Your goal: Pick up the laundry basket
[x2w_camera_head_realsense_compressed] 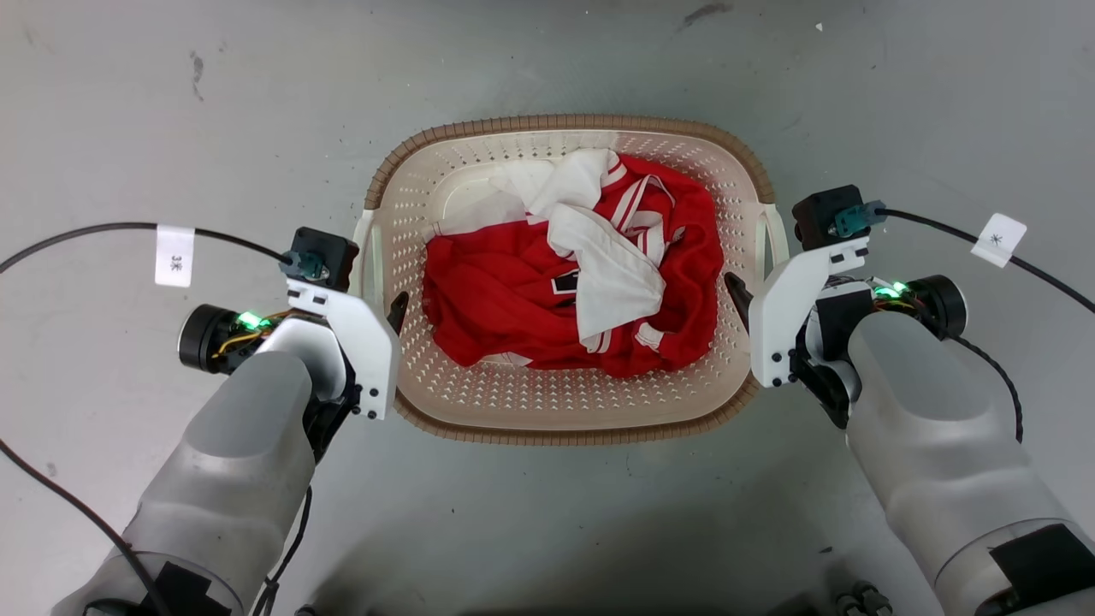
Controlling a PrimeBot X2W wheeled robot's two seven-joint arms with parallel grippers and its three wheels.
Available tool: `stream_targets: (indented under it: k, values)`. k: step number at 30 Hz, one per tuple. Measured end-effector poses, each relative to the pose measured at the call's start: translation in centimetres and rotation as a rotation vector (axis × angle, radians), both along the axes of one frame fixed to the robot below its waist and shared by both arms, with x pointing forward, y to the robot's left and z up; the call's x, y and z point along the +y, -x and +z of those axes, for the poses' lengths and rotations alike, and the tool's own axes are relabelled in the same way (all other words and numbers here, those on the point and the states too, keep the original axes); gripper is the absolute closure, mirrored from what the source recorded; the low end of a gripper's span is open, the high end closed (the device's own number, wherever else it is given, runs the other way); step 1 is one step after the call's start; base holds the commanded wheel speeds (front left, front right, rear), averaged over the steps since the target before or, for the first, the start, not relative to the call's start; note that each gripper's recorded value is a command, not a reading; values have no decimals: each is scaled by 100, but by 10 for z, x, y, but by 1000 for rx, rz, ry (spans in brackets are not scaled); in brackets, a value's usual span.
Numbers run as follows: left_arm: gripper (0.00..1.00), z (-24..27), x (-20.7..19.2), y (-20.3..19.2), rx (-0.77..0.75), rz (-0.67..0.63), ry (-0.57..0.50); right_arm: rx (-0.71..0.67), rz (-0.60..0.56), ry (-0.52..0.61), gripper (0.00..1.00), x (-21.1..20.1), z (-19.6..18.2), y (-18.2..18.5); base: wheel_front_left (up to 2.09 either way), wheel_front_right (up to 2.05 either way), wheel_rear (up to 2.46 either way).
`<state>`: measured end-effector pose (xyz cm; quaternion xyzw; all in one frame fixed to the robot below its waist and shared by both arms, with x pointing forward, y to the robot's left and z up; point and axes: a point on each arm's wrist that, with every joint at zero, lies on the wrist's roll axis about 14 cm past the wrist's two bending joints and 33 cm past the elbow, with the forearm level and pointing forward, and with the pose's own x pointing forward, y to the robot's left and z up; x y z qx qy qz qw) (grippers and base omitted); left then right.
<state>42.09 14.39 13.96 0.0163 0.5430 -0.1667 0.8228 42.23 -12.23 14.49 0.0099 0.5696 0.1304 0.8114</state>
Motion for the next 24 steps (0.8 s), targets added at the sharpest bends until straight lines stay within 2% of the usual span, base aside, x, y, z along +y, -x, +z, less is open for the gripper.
stream_targets:
  k: [17, 18, 19, 20, 24]
  values:
    - [0, -17, 5, 9, 83, -22, -3, 95, 33, 12, 0, 3, -21, 10, 0, 0, 0]
    - [45, -18, 5, 9, 87, -15, -1, 100, 24, 8, 58, 3, -21, 11, 0, 0, 0]
    - [100, -18, 4, 9, 90, -13, 2, 103, 8, 3, 94, 3, -22, 11, 0, 0, 0]
    - [100, -18, 4, 9, 92, -11, 4, 100, -6, -2, 100, 2, -22, 10, 0, 0, 0]
    - [100, -17, -4, 10, 100, 0, 26, 107, -2, -13, 100, 8, -22, 12, 0, 0, 0]
